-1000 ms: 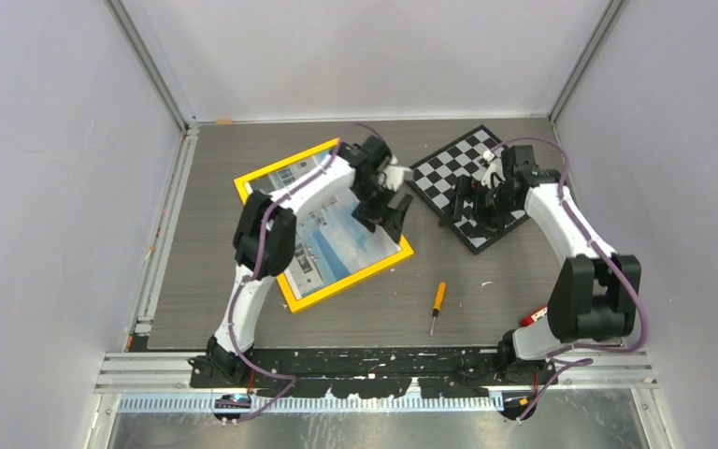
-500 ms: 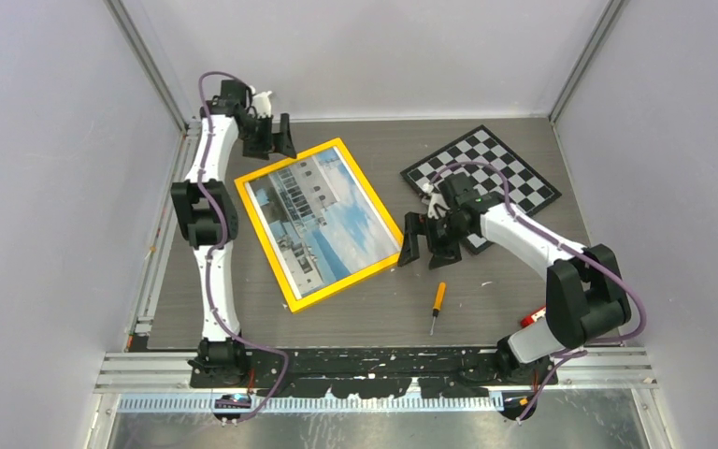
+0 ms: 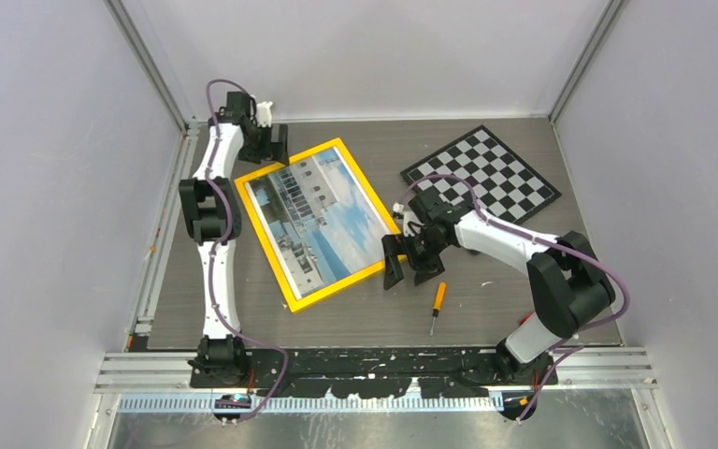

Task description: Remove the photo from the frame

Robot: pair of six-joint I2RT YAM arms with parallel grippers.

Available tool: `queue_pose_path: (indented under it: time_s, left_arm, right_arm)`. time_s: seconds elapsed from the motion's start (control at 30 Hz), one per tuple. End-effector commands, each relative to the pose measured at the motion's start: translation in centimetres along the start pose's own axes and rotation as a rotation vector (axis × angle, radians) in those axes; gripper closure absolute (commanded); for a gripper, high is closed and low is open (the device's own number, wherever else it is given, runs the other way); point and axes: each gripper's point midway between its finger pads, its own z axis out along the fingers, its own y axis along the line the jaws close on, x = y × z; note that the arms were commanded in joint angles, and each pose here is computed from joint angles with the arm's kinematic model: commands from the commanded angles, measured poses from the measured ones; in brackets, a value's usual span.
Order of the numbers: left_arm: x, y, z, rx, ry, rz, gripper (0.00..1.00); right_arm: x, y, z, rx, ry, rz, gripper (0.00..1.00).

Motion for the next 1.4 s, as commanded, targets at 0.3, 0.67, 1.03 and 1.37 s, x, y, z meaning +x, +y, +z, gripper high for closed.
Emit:
queue_pose_path:
  time_s: [0.3,0.67,1.03,1.37]
  left_arm:
    - [3.5,1.5,0.6,0.037,0.099,0.060,0.00]
    - [10.8,0.4,-4.4,0.149,0.232,0.121,0.10]
    - [20.6,-1.2,-10.7,0.202,0.358,0.200,0.16]
    - [27.3,-4.2,-14.7,0.240,0.421,0.212,0.17]
  right_arm:
    - [-1.6,0.5,3.4,0.020,-0.007,-0.105,0.00]
    - [-7.3,-0.8,3.0,0.022,-0.095,-0.085,0.00]
    - [-14.5,-4.0,1.3,0.034,-0.193,-0.022,0.00]
    - [-20.8,-4.7,2.0,0.038,-0.275,-0.027,0.00]
